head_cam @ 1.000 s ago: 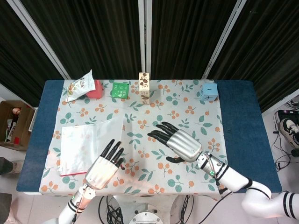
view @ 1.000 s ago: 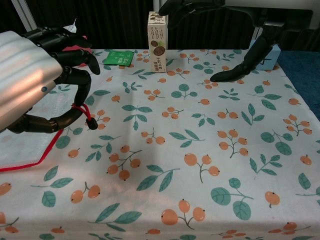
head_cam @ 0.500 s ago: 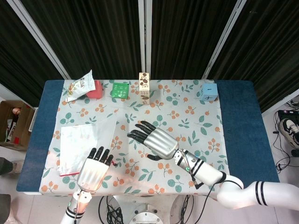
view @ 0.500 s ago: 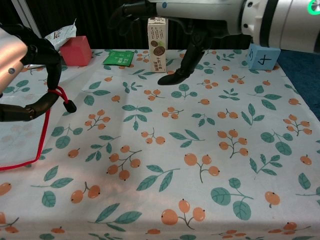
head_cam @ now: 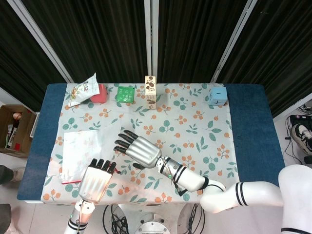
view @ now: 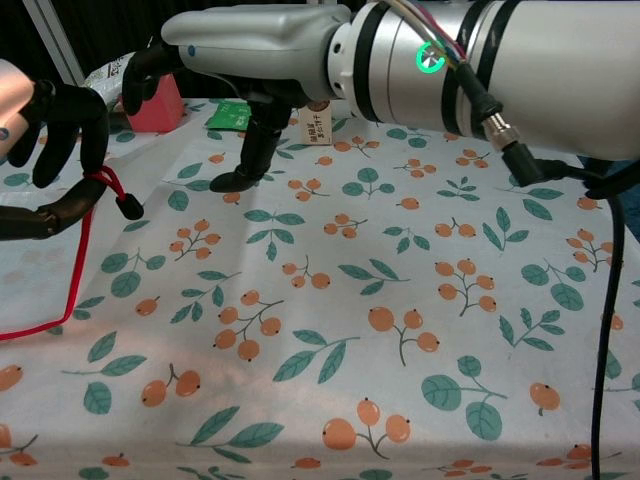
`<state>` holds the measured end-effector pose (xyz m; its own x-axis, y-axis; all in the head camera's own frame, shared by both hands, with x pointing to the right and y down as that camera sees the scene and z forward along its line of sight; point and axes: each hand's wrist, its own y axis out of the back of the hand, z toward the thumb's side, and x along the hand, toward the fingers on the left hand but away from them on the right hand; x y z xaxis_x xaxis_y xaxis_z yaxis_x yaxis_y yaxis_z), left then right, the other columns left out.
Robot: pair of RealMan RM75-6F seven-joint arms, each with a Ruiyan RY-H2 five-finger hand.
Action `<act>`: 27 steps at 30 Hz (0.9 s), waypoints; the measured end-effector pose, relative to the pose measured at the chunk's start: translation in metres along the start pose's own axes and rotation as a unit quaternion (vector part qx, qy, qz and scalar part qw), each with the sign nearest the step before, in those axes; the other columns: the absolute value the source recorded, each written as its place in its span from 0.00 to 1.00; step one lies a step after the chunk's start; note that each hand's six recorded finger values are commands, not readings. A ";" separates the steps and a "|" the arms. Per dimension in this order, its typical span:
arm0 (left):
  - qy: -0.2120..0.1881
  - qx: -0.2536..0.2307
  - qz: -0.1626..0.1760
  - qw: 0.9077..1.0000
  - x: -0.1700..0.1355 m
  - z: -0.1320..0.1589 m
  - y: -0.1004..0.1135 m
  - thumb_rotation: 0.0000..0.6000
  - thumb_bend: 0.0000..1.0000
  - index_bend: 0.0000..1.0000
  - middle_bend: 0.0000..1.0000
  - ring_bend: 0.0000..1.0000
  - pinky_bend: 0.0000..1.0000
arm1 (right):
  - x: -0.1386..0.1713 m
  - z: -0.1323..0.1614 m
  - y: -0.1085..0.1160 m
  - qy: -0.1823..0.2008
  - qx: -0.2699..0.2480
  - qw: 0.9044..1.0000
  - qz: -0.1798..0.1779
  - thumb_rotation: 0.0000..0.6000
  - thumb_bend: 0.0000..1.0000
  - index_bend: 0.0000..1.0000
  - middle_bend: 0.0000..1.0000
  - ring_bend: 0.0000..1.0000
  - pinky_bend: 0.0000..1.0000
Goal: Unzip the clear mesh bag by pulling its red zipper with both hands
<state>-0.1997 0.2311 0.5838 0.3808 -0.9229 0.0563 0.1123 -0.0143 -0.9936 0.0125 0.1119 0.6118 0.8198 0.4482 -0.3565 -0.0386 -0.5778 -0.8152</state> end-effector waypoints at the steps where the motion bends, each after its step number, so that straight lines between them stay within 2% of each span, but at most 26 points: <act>1: -0.001 0.000 0.000 1.000 0.000 0.000 0.000 1.00 0.39 0.77 0.72 0.67 0.71 | -0.005 0.002 0.000 0.001 0.001 1.000 -0.001 1.00 0.20 0.28 0.15 0.00 0.01; 11: -0.001 -0.013 0.004 1.000 0.003 0.005 0.002 1.00 0.39 0.78 0.71 0.67 0.71 | -0.032 0.016 -0.008 0.007 -0.013 1.000 -0.007 1.00 0.24 0.38 0.20 0.00 0.03; 27: -0.007 -0.024 0.003 1.000 0.006 0.010 0.002 1.00 0.39 0.78 0.71 0.66 0.71 | -0.032 0.016 -0.014 0.013 -0.032 0.999 -0.016 1.00 0.29 0.46 0.24 0.02 0.04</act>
<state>-0.1885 0.2297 0.5829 0.3945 -0.9174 0.0524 0.0671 -0.0281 -0.9973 -0.0226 0.1163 0.6274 0.8348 0.4500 -0.3172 0.0249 -0.6065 -0.7947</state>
